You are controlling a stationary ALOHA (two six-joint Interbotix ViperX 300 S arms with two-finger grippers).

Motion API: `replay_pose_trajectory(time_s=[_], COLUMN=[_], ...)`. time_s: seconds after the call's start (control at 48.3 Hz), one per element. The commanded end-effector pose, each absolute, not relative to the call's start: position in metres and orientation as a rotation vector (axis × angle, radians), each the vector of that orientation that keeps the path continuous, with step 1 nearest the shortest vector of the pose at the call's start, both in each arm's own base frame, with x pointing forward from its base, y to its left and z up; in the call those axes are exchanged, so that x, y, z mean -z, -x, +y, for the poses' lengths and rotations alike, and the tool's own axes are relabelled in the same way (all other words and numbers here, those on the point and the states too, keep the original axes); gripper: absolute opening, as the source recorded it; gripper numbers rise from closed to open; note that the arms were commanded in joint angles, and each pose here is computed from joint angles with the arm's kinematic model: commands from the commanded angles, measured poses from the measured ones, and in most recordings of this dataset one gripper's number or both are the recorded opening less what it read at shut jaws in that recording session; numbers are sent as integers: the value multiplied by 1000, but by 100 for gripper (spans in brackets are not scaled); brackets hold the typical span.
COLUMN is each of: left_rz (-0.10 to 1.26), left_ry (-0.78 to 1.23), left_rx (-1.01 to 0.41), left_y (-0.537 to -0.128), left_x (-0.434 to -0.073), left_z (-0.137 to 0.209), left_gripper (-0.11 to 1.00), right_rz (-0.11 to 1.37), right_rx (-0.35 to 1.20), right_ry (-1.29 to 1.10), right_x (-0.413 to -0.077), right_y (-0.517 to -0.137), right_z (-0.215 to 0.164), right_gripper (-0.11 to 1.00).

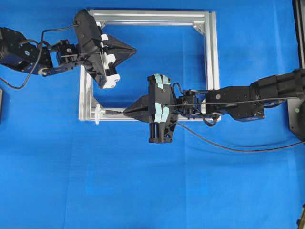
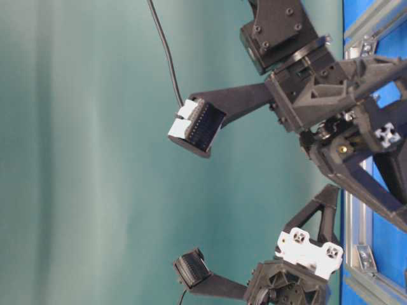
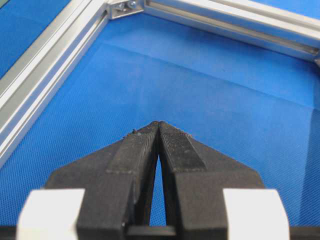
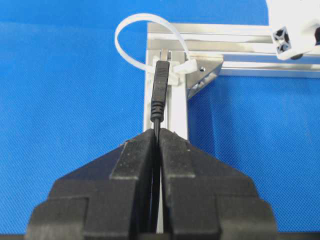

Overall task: Insert the wire through the string loop located on the left side.
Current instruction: 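Push the USB plug leftward through the white loop with the right gripper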

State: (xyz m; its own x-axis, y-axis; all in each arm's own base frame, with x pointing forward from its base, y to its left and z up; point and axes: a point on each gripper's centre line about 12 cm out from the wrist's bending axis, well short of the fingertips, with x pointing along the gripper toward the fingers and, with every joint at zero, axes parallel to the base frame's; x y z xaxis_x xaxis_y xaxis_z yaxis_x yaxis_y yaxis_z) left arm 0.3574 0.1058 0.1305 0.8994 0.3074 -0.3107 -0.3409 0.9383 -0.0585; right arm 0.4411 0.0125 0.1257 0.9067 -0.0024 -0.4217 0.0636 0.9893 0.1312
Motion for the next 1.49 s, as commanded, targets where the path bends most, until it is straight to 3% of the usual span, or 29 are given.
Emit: replay_pose_trajectory(time_s=[0.0, 0.808, 1.471], left_rz=[253, 252, 260], left_ry=[105, 106, 107], left_rx=[-333, -335, -341], left_y=[-360, -360, -352], left_x=[-146, -146, -145], left_z=[106, 107, 107], left_gripper=[0, 0, 0], right_rz=[392, 331, 337], right_rx=[29, 32, 34], right_ry=[-145, -148, -149], right_x=[-140, -137, -135], right_y=[-449, -506, -507], right_z=[14, 11, 11], right_gripper=[1, 1, 0])
